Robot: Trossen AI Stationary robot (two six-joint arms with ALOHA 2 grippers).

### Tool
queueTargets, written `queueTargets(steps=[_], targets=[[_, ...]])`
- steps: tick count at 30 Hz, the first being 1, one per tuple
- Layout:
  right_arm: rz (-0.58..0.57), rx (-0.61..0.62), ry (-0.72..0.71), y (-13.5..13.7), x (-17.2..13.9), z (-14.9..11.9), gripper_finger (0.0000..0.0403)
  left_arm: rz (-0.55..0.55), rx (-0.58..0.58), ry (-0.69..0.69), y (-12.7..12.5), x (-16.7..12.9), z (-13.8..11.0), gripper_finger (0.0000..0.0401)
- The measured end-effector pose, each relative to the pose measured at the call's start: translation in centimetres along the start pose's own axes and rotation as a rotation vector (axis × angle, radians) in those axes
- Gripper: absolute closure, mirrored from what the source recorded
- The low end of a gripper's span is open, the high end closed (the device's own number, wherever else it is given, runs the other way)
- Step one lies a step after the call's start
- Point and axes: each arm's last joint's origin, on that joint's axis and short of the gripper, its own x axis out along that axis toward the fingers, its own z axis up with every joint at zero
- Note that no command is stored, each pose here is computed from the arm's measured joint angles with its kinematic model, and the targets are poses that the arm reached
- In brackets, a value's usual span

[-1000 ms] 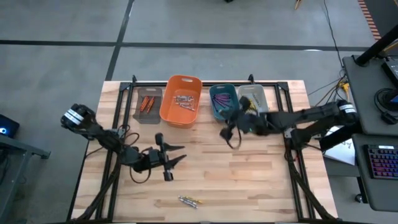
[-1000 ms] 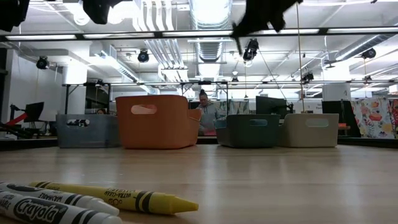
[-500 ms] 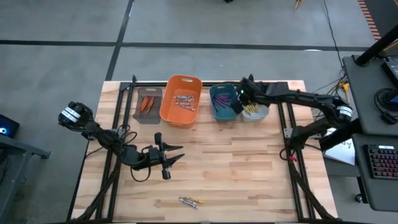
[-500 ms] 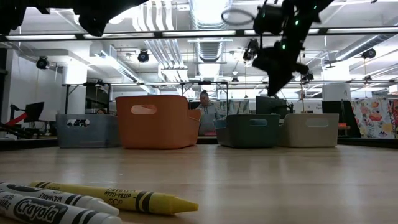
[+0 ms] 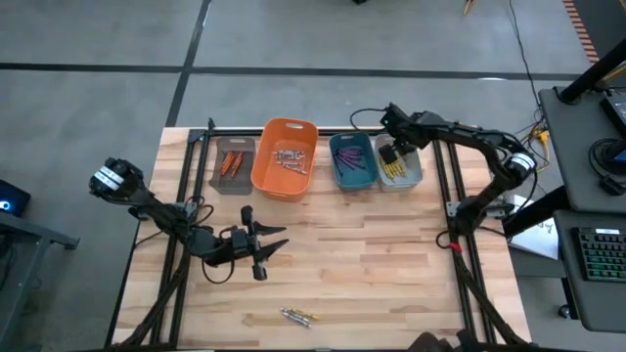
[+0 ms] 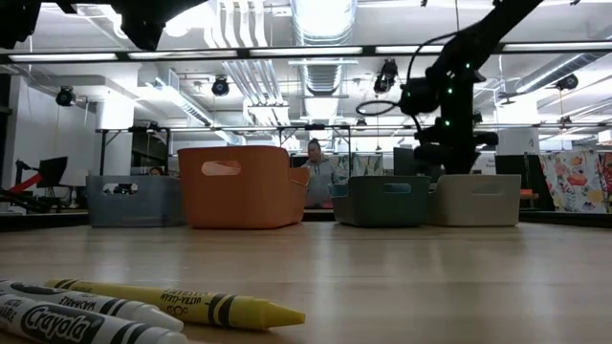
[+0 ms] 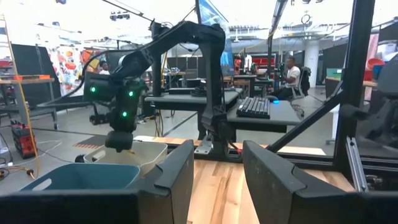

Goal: Sort crayons
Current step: Put the yellow crayon into the white bin

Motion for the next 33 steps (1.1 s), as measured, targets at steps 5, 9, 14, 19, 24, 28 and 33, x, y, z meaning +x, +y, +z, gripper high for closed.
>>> queueTargets(steps=[5,9,14,19,24,28,33], targets=[[-0.004,-0.021,0.011,-0.2,0.4,0.1,0.0375,0.002,0.0,-0.001,0.1,0.0,0.1,0.0281],[-0.001,-0.028,-0.001,-0.1,0.4,0.2,0.0344,0.001,-0.001,0.003,0.0,0.0,0.0,0.0281],[0.0,-0.027,-0.006,-0.1,0.4,0.2,0.032,0.001,-0.005,0.013,0.0,0.0,-0.1,0.0281],[0.002,-0.023,-0.019,-0.2,0.1,0.3,0.0318,-0.002,-0.028,0.042,0.0,0.0,-0.5,0.0281],[0.011,0.007,-0.047,-0.5,-2.1,0.5,0.0321,-0.003,-0.083,0.083,-0.1,0.0,-1.0,0.0281],[0.042,0.003,-0.125,-0.5,-5.2,0.2,0.032,0.0,-0.14,0.142,-0.1,-0.1,-1.8,0.0281],[0.121,0.0,-0.272,0.2,-9.8,-1.6,0.0322,0.001,-0.179,0.173,-1.0,0.7,-1.8,0.0281]])
